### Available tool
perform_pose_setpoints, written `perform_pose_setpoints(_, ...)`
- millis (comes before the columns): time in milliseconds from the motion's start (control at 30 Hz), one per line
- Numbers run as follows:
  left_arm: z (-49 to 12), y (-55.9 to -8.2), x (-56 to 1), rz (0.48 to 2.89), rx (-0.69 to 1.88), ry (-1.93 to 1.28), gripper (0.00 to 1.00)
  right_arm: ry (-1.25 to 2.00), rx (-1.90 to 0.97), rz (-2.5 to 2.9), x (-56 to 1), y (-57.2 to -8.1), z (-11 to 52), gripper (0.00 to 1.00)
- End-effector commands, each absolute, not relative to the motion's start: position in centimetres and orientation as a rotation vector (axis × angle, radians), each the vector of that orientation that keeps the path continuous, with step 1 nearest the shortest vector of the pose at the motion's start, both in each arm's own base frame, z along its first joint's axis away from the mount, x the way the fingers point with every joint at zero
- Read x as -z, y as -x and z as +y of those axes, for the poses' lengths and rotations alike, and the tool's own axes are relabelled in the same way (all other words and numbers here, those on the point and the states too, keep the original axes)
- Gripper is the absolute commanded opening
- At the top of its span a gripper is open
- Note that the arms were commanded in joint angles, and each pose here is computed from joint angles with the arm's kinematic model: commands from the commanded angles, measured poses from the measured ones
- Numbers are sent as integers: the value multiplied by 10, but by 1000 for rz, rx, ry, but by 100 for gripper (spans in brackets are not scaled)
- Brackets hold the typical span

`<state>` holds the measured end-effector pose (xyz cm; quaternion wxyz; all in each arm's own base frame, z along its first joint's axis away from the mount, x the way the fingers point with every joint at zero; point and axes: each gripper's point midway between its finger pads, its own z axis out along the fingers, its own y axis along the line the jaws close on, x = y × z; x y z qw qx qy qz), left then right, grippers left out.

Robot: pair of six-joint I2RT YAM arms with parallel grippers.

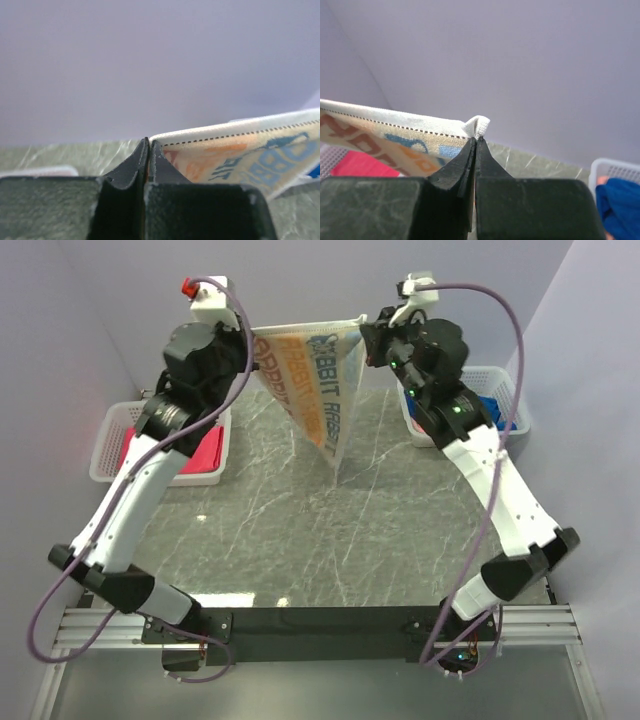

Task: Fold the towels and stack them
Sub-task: Flatten out the crumpled towel

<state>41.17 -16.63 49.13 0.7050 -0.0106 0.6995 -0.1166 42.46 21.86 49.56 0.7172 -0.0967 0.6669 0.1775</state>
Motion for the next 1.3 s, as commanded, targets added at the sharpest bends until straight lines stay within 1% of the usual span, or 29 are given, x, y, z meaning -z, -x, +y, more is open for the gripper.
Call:
perform_pose_setpoints(0, -159, -375, -551, 1383, 291, -82, 0, 257, -346, 1332, -545, -393, 196, 0)
perform_pose_setpoints(33, -161, -368, -550, 1376, 303, -109, 0, 268, -352, 1308, -552, -377, 189, 0)
perform_pose_setpoints(67, -163, -347, -566, 1317, 345, -159, 0, 282, -364, 1285, -556, -368, 188, 0)
perform_pose_setpoints(100, -164, -336, -571, 1292, 363, -188, 0, 308, -368, 1294, -547, -364, 189, 0)
perform_pose_setpoints(133, -166, -326, -573, 1271, 383, -220, 0, 350, -407, 1246, -559, -341, 188, 0)
perform_pose_setpoints(200, -166, -296, -583, 1207, 428, -288, 0, 405, -438, 1221, -560, -321, 189, 0)
perform_pose_setpoints(233, -165, -288, -585, 1194, 437, -302, 0, 444, -473, 1203, -559, -305, 190, 0)
perform_pose_setpoints(300, -161, -266, -588, 1167, 466, -335, 0, 483, -507, 1211, -547, -292, 193, 0)
perform_pose_setpoints(367, -157, -249, -591, 1141, 486, -355, 0, 503, -541, 1181, -550, -270, 189, 0)
perform_pose_setpoints(500, -155, -235, -586, 1143, 510, -375, 0, 509, -580, 1183, -546, -249, 183, 0)
perform_pose_setpoints(633, -154, -242, -581, 1176, 521, -331, 0, 498, -607, 1187, -549, -244, 183, 0)
perform_pose_setpoints(700, -153, -265, -570, 1234, 488, -267, 0, 463, -584, 1208, -548, -254, 181, 0)
perform_pose_setpoints(800, -157, -309, -536, 1350, 410, -176, 0, 388, -507, 1313, -525, -293, 180, 0)
perform_pose_setpoints(833, -158, -322, -525, 1384, 389, -149, 0, 373, -474, 1372, -506, -315, 185, 0)
perform_pose_setpoints(867, -166, -345, -503, 1445, 357, -135, 0, 357, -447, 1392, -498, -329, 184, 0)
perform_pose_setpoints(900, -164, -360, -494, 1463, 325, -97, 0, 347, -424, 1425, -484, -343, 185, 0)
perform_pose_setpoints(933, -168, -374, -477, 1498, 322, -88, 0, 331, -392, 1487, -460, -368, 188, 0)
perform_pose_setpoints(967, -169, -402, -450, 1553, 298, -68, 0, 323, -383, 1511, -449, -382, 191, 0)
perform_pose_setpoints(1000, -174, -418, -438, 1568, 320, -69, 0, 306, -363, 1540, -435, -398, 187, 0)
perform_pose_setpoints(1033, -175, -433, -422, 1599, 330, -44, 0, 305, -341, 1602, -406, -423, 191, 0)
perform_pose_setpoints(1067, -175, -464, -384, 1674, 296, -28, 0, 296, -331, 1608, -397, -437, 191, 0)
perform_pose_setpoints(1100, -176, -479, -366, 1703, 278, -18, 0, 281, -313, 1624, -386, -451, 186, 0)
perform_pose_setpoints(1133, -175, -494, -362, 1702, 266, 0, 0, 284, -295, 1675, -356, -472, 189, 0)
perform_pose_setpoints(1167, -176, -519, -324, 1771, 238, 10, 0, 276, -286, 1667, -349, -486, 188, 0)
perform_pose_setpoints(1267, -186, -560, -291, 1809, 253, 8, 0, 269, -248, 1713, -306, -530, 180, 0)
